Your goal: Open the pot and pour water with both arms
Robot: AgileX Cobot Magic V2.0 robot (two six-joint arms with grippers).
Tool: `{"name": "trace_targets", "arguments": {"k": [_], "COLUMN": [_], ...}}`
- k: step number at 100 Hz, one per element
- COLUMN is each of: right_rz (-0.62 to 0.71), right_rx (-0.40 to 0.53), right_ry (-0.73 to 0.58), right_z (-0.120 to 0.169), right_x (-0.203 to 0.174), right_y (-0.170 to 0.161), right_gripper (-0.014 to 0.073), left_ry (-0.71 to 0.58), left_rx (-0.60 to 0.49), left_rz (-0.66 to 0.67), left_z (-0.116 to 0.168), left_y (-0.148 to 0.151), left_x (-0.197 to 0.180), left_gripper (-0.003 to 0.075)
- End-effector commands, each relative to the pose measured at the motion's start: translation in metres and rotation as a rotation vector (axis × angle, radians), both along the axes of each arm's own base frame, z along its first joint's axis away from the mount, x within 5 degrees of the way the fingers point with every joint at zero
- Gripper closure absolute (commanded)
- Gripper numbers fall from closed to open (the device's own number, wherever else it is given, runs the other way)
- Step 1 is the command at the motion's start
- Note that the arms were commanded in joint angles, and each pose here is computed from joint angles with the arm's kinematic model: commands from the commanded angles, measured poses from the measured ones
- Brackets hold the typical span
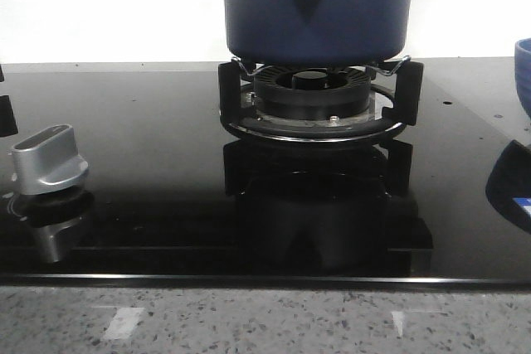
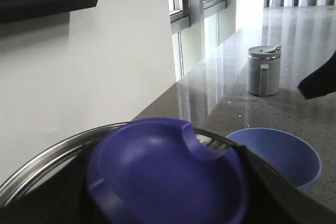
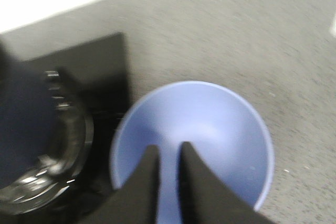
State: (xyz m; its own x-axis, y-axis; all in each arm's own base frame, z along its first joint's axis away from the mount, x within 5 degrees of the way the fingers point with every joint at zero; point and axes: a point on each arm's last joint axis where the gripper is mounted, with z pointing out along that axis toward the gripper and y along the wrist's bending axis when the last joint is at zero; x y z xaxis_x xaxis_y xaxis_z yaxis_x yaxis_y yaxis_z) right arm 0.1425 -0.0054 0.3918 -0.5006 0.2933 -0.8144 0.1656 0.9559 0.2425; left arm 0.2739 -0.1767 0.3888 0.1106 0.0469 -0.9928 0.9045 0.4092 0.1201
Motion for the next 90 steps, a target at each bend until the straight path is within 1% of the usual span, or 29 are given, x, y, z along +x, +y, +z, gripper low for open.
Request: {"name": "trace_targets", "arguments": {"k": [1, 11, 23, 42, 62, 90], "right_rz": [0.032, 0.035, 0.035, 0.033, 0.033, 0.062], "right_rx": [-0.03, -0.033, -0.034, -0.041, -0.041, -0.05], "right_ry": [-0.148, -0.203, -0.235, -0.239, -0.239, -0.235], "right_z": [0.023, 0.03, 0.033, 0.032, 0.033, 0.032], "right_x": [-0.017, -0.035, -0.048, -0.052, -0.052, -0.052], "right_y": [0.004, 0.005, 0.005, 0.005, 0.005, 0.007], "right_gripper": [0.0663, 0.0663, 0.0663, 0.0663, 0.0663, 0.0663], "left_ry": [-0.021, -0.012, 0.0, 0.026, 0.049, 0.067], "left_rx": [-0.146, -0.143, -0.136, -0.124, -0.114, -0.1], "left_rz": [-0.031, -0.044, -0.053, -0.073, -0.065, -0.036], "left_z": [0.029, 0.025, 0.02, 0.008, -0.005, -0.013], "left_y": [-0.007, -0.019, -0.032, -0.051, -0.059, -0.061], "left_x": [-0.001, 0.012, 0.024, 0.04, 0.058, 0.064], "left_gripper": [0.0418, 0.0418, 0.0418, 0.0418, 0.0418, 0.0418]}}
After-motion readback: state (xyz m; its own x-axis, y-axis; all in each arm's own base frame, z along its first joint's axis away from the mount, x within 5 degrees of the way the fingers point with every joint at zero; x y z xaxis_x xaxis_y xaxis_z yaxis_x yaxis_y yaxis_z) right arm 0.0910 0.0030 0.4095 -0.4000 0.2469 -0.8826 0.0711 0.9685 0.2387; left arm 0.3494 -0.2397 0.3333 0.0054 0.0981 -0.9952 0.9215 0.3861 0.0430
